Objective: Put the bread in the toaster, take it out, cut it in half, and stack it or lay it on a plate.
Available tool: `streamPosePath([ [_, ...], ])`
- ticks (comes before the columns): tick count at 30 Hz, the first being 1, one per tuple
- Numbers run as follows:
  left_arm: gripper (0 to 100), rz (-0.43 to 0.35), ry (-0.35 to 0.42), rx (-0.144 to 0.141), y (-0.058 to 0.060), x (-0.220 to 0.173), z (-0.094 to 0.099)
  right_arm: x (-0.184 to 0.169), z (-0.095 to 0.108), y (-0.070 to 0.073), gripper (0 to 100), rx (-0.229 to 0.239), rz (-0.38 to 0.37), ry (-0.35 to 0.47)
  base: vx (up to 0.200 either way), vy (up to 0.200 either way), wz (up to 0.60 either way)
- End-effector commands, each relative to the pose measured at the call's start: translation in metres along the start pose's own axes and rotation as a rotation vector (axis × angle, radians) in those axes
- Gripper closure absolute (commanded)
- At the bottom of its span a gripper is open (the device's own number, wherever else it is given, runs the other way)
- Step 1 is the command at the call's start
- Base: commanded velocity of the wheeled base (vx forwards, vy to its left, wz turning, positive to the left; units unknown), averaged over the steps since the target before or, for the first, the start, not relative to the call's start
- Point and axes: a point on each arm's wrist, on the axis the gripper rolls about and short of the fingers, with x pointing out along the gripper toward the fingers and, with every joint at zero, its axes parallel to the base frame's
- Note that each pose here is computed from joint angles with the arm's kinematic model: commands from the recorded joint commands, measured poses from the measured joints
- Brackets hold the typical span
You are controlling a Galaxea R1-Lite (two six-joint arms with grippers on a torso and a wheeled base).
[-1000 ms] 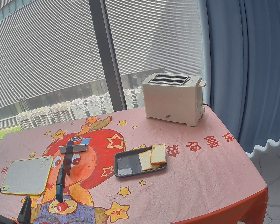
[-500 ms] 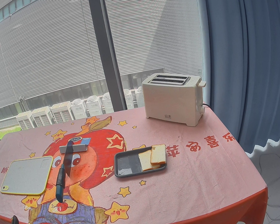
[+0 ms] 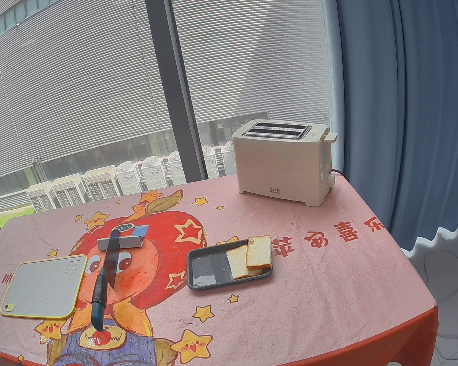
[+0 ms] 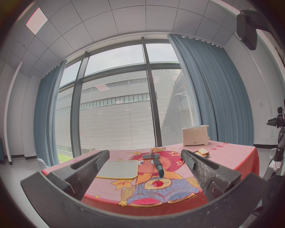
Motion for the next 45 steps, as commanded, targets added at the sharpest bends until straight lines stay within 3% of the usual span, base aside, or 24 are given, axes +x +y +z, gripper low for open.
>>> streamPosePath([
  [1,0,0.012,-0.026,0.001,0.000,-0.007,-0.004,0.000,-0.004,0.000,0,0.000,0.000,0.004,0.000,0.000,0.00],
  [7,0,0.043,0.020,0.006,-0.003,-0.012,-0.017,0.000,-0.004,0.000,0,0.000,0.000,0.004,0.000,0.000,0.00],
  [17,0,0.046,0.033,0.006,-0.003,-0.011,-0.021,0.000,-0.004,0.000,0,0.000,0.002,0.004,0.000,0.000,0.00],
  [27,0,0.028,0.117,0.005,-0.005,-0.007,-0.048,0.000,-0.004,0.000,0,0.000,0.000,0.004,0.000,0.000,0.00],
  [37,0,0.028,0.116,0.004,-0.005,-0.007,-0.047,0.000,-0.004,0.000,0,0.000,0.002,0.004,0.000,0.000,0.00],
  [40,0,0.017,0.118,-0.014,-0.006,-0.007,-0.048,0.000,-0.004,0.000,0,0.000,0.000,0.004,0.000,0.000,0.00],
  [42,0,0.008,0.143,-0.048,-0.006,-0.007,-0.051,0.000,-0.004,0.000,0,0.000,0.000,0.004,0.000,0.000,0.00],
  [45,0,-0.002,0.151,-0.067,-0.006,-0.007,-0.053,0.000,-0.004,0.000,0,0.000,0.000,0.004,0.000,0.000,0.00],
])
